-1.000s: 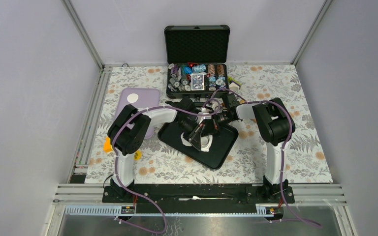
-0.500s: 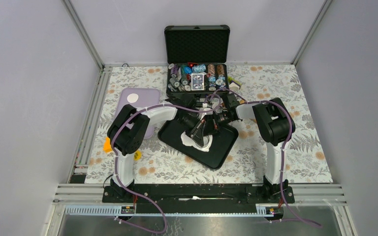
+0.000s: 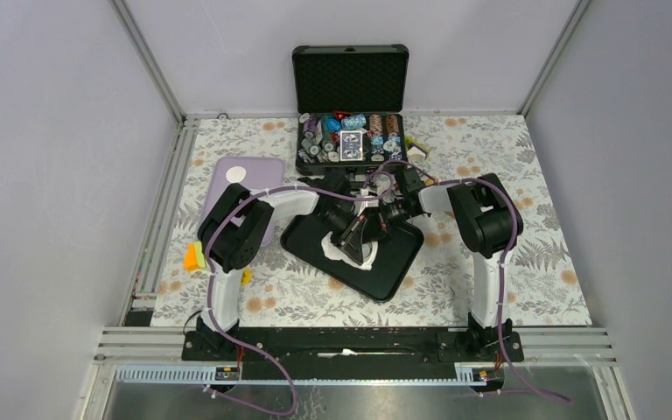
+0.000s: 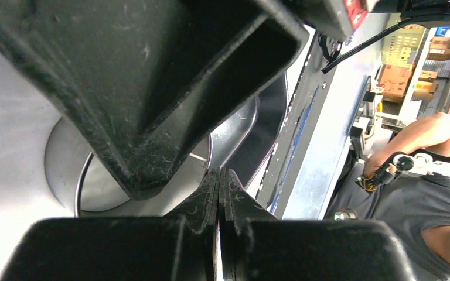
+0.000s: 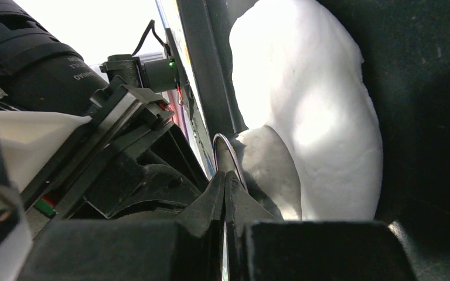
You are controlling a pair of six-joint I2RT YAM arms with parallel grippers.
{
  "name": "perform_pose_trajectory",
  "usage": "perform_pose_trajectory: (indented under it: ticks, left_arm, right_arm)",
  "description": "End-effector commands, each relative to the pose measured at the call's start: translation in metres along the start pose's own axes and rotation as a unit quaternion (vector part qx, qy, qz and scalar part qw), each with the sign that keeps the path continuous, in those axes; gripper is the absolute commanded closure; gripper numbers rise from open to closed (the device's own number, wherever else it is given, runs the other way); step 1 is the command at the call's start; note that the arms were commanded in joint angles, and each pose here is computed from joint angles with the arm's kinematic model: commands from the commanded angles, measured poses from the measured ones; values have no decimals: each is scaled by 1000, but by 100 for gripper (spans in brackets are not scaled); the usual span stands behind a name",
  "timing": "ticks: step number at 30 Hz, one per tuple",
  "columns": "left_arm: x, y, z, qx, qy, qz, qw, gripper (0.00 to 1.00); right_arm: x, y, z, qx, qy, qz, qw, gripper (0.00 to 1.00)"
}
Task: Roll out the dumpling wrappers from the dough
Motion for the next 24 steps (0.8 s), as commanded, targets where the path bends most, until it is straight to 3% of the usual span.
perform_pose_trajectory:
  ticks: [1,24]
  left_arm:
    - [0,19,-17,-2,-18,-21,1000,100]
    - [-10,63,-1,81,15,-55,995,100]
  right_arm:
    - [-1,-12,4,-17,3,16,1000,100]
    - [1,-25,13,-36,23,57,997,100]
Point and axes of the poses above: each gripper's point midway between its finger pads, its own x axis back along the fingers, its own y axis along the line the jaws close on, z = x × y, the point moved 3 cm from there along x, back along the fingers, and after that the axes turned 13 degrees about x, right-handed, at the moved point
